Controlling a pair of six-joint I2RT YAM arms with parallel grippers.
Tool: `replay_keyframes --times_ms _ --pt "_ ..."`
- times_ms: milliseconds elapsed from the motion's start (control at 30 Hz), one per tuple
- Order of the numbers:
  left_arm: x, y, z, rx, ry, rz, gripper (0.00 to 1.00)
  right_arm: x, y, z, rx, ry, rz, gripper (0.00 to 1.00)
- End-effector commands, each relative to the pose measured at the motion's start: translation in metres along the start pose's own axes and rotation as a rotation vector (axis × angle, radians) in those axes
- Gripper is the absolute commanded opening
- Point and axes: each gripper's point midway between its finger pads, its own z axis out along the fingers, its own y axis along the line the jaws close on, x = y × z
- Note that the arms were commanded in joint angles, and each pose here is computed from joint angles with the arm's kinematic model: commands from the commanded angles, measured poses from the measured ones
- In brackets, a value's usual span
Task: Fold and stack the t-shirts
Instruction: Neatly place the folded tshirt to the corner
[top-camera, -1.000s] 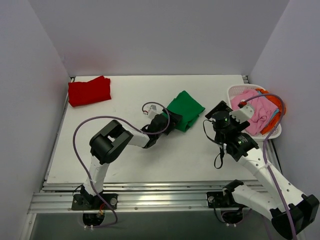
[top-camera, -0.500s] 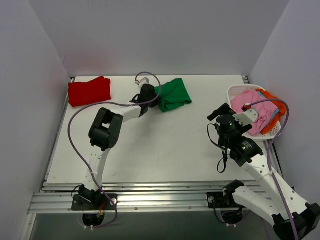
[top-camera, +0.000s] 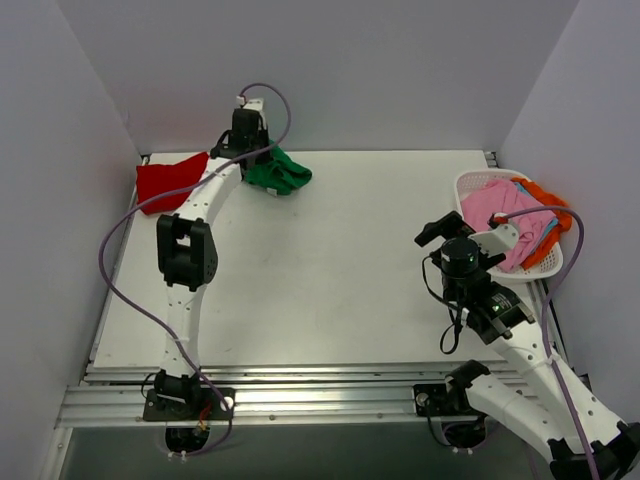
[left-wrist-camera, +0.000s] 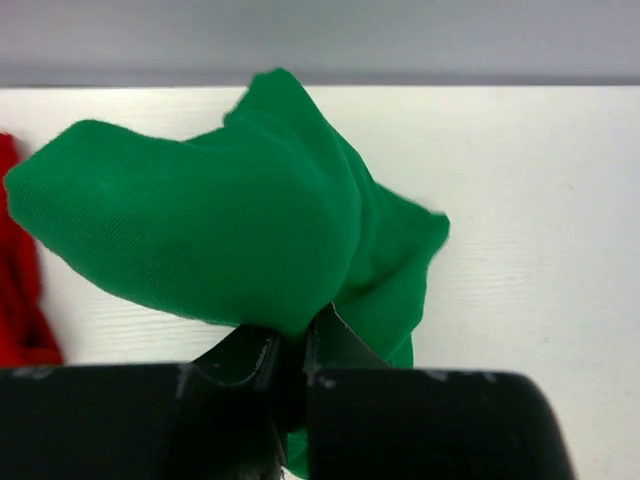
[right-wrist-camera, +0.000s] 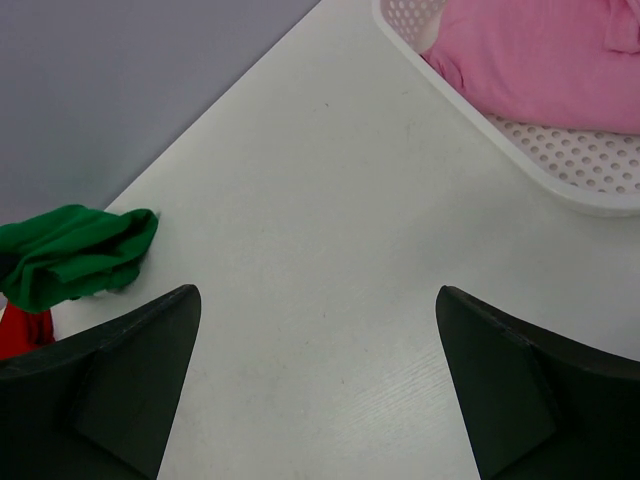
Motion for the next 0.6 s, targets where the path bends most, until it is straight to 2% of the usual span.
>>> replay_keyframes --times_ms 0,67,233,400,500,567 --pt "-0.035 0.047 -0.01 -0.04 -0.004 0.081 0.02 -0.002 0.002 -0.001 -0.023 -0.007 -0.004 1.0" --pt "-0.043 0.075 -0.01 -0.082 0.0 0.078 0.02 0.0 0.003 -0.001 -0.032 0.0 -0.005 1.0" --pt "-0.057 0.115 -0.008 -0.083 -0.014 0.036 0.02 0.008 0.006 0.002 -0.044 0.023 -0.019 1.0" --pt "-0.075 0.137 -0.016 -0.024 -0.029 -0.003 0.04 0.011 0.009 0.001 -0.067 0.036 -0.01 1.0" --pt "-0.075 0.111 -0.018 0.142 -0.022 -0.03 0.04 0.01 0.009 0.0 -0.071 0.032 0.001 1.0" --pt "-0.075 0.08 -0.021 0.308 -0.021 -0.043 0.05 0.008 0.007 -0.001 -0.065 0.028 0.002 1.0"
